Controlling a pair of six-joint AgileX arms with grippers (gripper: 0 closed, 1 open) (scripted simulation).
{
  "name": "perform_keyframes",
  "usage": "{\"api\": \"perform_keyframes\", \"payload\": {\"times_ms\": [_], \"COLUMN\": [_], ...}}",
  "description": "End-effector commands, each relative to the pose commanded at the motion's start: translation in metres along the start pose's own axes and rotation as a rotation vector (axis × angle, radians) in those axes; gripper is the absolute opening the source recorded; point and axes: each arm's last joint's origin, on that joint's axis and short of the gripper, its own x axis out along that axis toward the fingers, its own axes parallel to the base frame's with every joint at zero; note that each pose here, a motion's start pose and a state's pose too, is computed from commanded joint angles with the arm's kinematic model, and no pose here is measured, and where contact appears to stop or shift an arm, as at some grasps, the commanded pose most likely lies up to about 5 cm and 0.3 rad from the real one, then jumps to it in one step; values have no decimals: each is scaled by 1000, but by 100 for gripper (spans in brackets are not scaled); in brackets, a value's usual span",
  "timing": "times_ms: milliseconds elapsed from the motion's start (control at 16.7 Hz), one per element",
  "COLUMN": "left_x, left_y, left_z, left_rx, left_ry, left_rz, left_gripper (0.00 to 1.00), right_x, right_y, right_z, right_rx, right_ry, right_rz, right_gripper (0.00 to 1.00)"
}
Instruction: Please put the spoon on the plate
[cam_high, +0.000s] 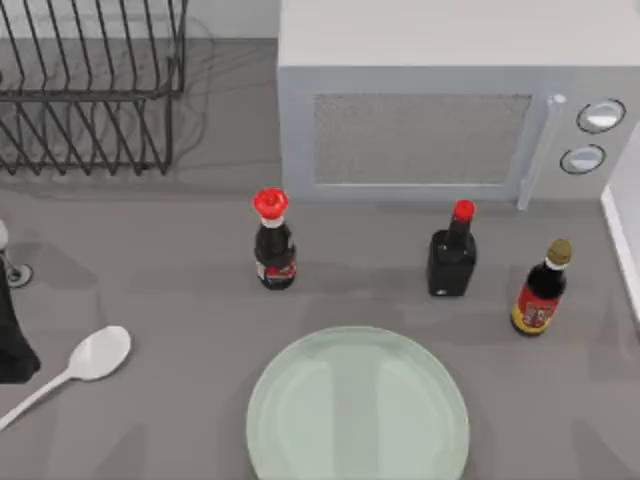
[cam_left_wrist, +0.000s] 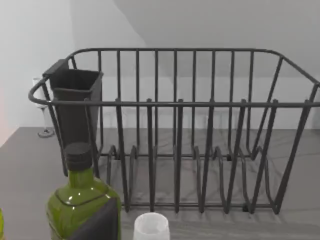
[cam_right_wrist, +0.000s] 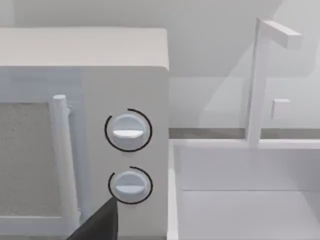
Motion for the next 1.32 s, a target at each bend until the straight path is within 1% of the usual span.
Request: {"api": "perform_keyframes", "payload": {"times_ms": [180, 300, 480, 600, 780, 960, 1140, 1320], "left_x": [0, 1, 7, 16, 37, 63, 86, 108], "left_y": [0, 0, 0, 1, 1, 3, 4, 6], "left_z": [1, 8, 21, 28, 34, 35, 36, 34], "left_rx": [11, 55, 167, 259, 397, 512, 594, 643], "left_ry": [13, 72, 248, 424, 736, 1027, 1241, 1389], "left_rz": [1, 0, -19, -55, -153, -293, -443, -575], "left_gripper": [100, 100, 100, 100, 100, 100, 100, 100], "right_x": [0, 0, 0, 0, 0, 0, 0, 0], "right_y": [0, 0, 0, 0, 0, 0, 0, 0], "right_z": [0, 0, 0, 0, 0, 0, 0, 0], "right_rx": [0, 0, 0, 0, 0, 0, 0, 0], "right_ry": [0, 0, 0, 0, 0, 0, 0, 0], "right_rz": [0, 0, 0, 0, 0, 0, 0, 0], "right_gripper": [100, 100, 100, 100, 100, 100, 100, 100]}}
